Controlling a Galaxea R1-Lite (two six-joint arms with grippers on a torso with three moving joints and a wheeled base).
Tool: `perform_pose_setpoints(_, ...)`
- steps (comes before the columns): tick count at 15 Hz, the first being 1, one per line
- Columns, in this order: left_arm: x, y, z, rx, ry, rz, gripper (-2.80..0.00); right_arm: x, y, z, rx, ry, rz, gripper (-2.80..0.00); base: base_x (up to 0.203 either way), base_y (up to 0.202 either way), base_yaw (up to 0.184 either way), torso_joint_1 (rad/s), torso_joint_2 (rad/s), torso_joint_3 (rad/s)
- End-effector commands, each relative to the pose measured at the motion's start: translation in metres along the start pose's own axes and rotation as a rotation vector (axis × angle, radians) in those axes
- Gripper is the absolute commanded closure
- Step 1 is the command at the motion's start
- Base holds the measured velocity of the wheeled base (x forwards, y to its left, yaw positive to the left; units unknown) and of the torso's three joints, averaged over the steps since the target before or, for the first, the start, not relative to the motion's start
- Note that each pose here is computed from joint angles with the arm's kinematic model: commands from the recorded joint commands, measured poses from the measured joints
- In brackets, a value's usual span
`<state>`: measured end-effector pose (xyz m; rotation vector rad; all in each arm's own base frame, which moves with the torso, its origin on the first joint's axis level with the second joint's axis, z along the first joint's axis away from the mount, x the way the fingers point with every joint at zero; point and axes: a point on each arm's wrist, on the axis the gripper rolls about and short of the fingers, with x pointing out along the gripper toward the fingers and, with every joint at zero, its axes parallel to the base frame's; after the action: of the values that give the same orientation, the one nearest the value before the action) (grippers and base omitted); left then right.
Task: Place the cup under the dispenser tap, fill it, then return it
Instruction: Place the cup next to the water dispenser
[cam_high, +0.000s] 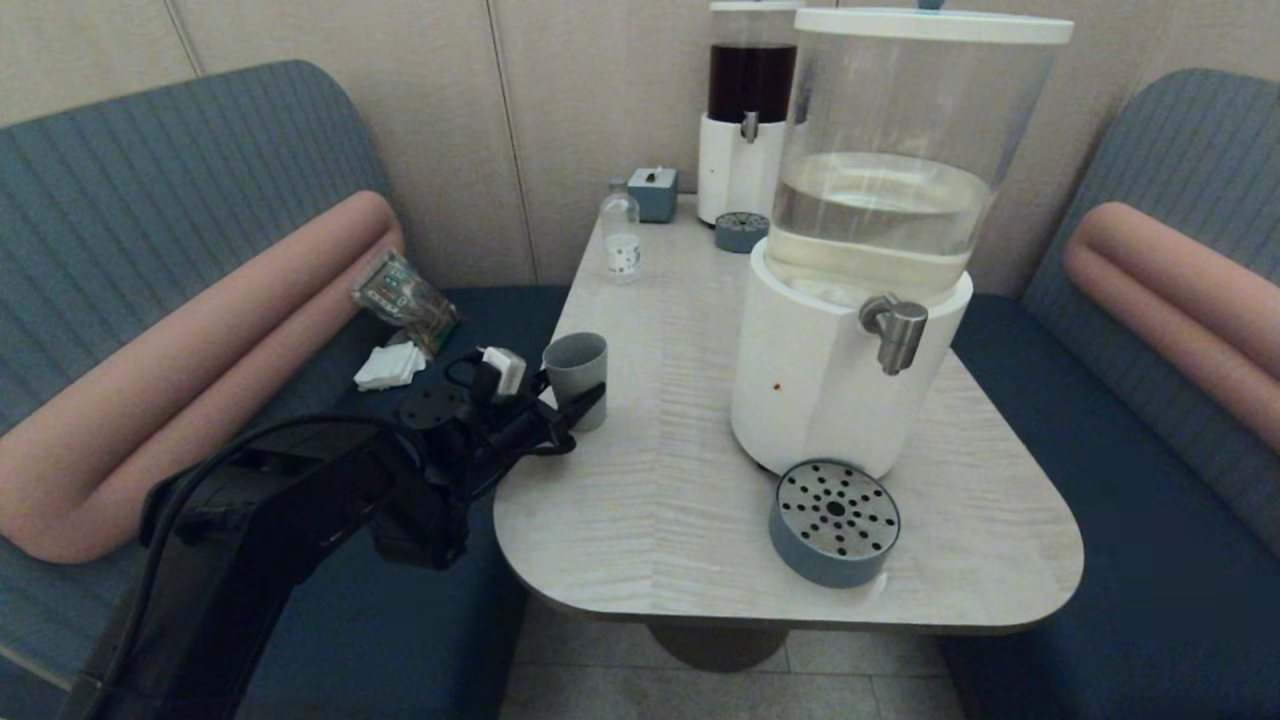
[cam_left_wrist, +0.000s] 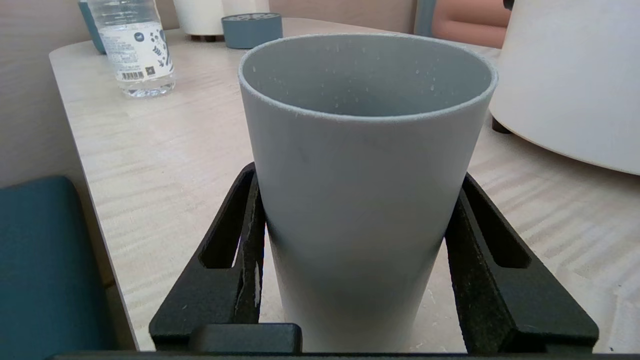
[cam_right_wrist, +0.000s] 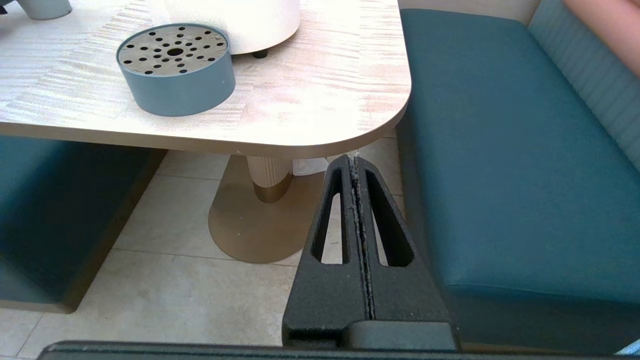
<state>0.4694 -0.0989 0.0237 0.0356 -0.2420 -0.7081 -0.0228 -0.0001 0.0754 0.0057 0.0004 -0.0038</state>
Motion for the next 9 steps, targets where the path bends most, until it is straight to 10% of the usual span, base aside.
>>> perform_pose_setpoints(1, -0.001, -0.001, -0.006, -0.003, 0.013, -0.004, -2.8, 0.0, 0.0, 0.0, 0.0, 0.002, 0.001, 0.0, 0.0, 0.0, 0.0, 0.0, 0.0, 0.0)
perform_pose_setpoints(9, -0.01, -0.007, 0.012, -0.008, 0.034, -0.005, -2.8, 0.0, 0.0, 0.0, 0.0, 0.003, 0.001, 0.0, 0.0, 0.0, 0.0, 0.0, 0.0, 0.0)
